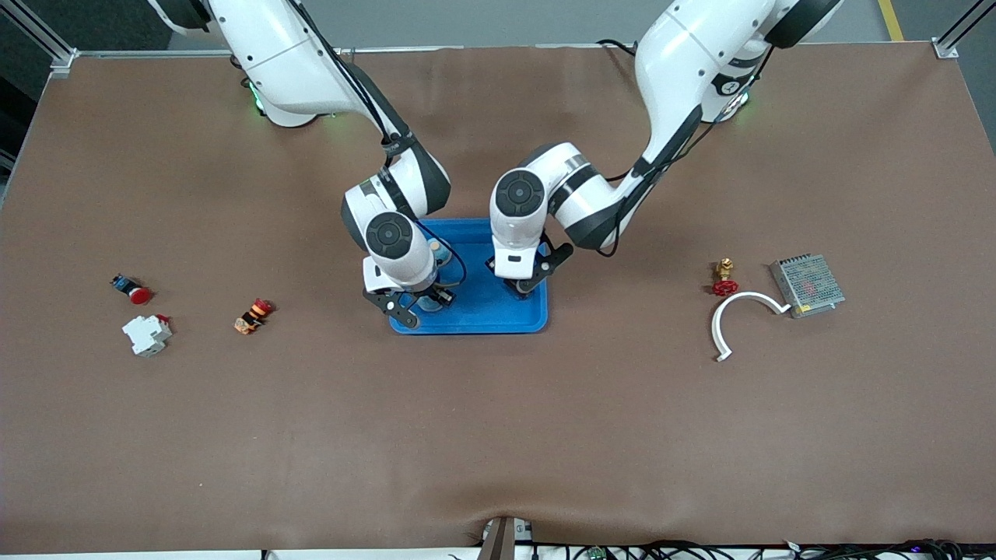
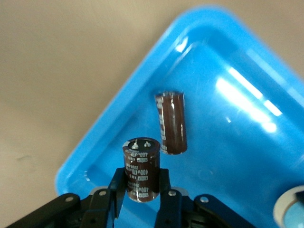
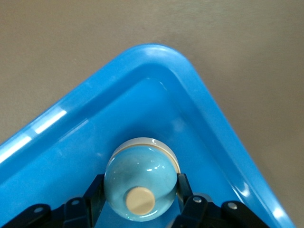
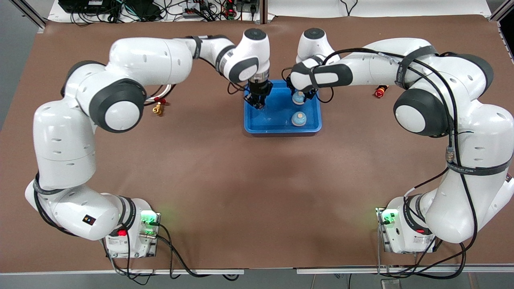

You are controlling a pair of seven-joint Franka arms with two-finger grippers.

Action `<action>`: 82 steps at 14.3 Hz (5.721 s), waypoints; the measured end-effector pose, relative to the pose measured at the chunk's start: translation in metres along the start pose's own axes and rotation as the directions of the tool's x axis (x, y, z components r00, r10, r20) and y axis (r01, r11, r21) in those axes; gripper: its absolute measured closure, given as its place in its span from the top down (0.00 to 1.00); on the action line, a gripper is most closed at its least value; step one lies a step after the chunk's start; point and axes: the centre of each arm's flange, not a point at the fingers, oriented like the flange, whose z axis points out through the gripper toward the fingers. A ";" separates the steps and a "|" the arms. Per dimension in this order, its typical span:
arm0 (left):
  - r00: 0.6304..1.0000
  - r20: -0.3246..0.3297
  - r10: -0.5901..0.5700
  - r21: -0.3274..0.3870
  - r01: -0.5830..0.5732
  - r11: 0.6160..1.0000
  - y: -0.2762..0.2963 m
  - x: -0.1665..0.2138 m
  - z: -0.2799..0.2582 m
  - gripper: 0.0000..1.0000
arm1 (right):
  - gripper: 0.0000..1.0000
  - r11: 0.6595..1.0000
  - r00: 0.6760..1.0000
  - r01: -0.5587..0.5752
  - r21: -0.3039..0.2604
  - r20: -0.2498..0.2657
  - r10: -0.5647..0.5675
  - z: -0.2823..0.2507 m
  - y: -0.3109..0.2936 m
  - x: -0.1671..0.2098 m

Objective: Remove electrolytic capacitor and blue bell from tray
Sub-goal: 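Lift the capacitor with the left gripper while the right gripper lifts the bell, then place the capacitor by the white arc while the right gripper places the bell, then move the left gripper back to the tray while the right gripper follows, then grasp the second capacitor with the left gripper while the right gripper grasps the bell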

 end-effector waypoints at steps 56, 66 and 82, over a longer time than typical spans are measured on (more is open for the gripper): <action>0.980 -0.051 -0.192 -0.126 0.184 0.975 -0.010 0.036 0.023 1.00 | 1.00 0.936 0.935 0.345 0.072 -0.113 -0.336 0.023 0.225 -0.029; 0.969 -0.002 -0.245 -0.117 0.243 0.963 0.006 0.017 0.074 0.66 | 1.00 0.967 0.971 0.225 0.119 -0.111 -0.212 -0.014 0.163 -0.055; 0.977 -0.125 -0.170 -0.192 0.145 0.971 -0.027 0.145 -0.062 0.30 | 1.00 0.982 0.986 0.157 0.101 -0.078 -0.150 0.012 0.064 -0.098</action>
